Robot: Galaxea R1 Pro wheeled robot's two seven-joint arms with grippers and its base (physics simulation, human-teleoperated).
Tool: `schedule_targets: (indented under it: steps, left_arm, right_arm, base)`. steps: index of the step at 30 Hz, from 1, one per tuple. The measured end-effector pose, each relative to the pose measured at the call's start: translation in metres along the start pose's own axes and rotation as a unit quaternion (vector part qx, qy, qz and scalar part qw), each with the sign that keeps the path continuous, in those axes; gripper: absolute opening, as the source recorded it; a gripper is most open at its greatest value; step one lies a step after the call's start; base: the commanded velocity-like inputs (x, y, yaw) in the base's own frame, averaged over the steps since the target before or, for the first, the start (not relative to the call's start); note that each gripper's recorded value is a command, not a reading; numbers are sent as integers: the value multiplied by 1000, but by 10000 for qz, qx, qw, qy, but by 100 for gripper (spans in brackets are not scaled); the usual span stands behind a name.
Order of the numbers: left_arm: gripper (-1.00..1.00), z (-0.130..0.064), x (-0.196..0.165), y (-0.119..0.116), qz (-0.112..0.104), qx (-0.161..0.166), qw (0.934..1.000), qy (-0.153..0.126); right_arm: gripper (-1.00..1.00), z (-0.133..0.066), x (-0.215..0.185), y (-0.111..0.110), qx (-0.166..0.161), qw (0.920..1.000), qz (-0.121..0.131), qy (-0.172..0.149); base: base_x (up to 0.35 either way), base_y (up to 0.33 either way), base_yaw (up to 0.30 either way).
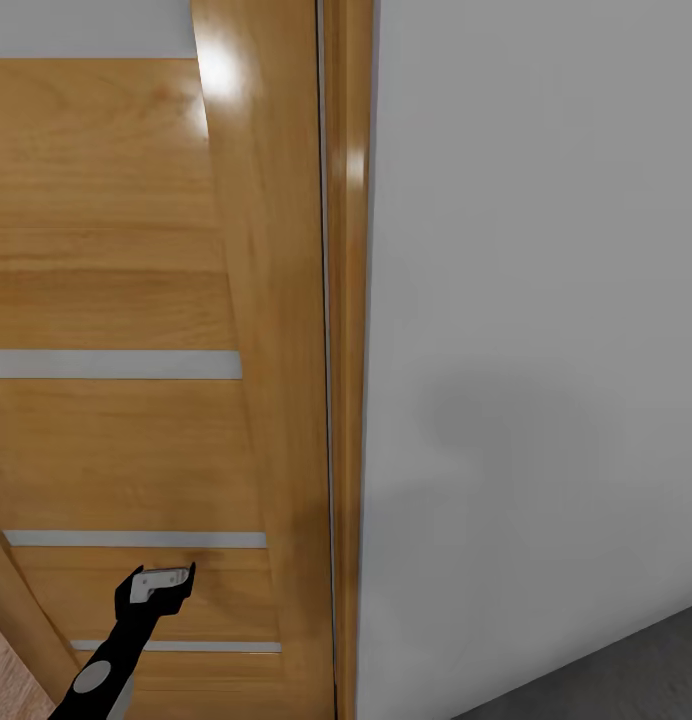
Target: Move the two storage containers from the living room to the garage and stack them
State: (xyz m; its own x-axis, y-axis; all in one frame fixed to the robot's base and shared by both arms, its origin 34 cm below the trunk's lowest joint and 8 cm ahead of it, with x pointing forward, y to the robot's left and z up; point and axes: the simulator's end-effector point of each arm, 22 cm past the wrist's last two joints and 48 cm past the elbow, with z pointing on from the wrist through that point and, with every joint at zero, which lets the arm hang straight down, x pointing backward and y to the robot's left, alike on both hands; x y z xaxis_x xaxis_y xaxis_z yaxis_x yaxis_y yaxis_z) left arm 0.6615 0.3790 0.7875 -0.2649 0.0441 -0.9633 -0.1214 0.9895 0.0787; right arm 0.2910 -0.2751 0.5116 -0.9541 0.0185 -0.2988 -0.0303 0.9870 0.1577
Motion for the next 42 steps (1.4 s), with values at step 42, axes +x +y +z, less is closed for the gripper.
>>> schedule_targets:
  steps: [42]
  left_arm:
    - [100,-7,10,33,-246,-408,9988,68]
  right_arm:
    - [100,0,0,-1,5,10000,13,4]
  base:
    - [0,45,-115]
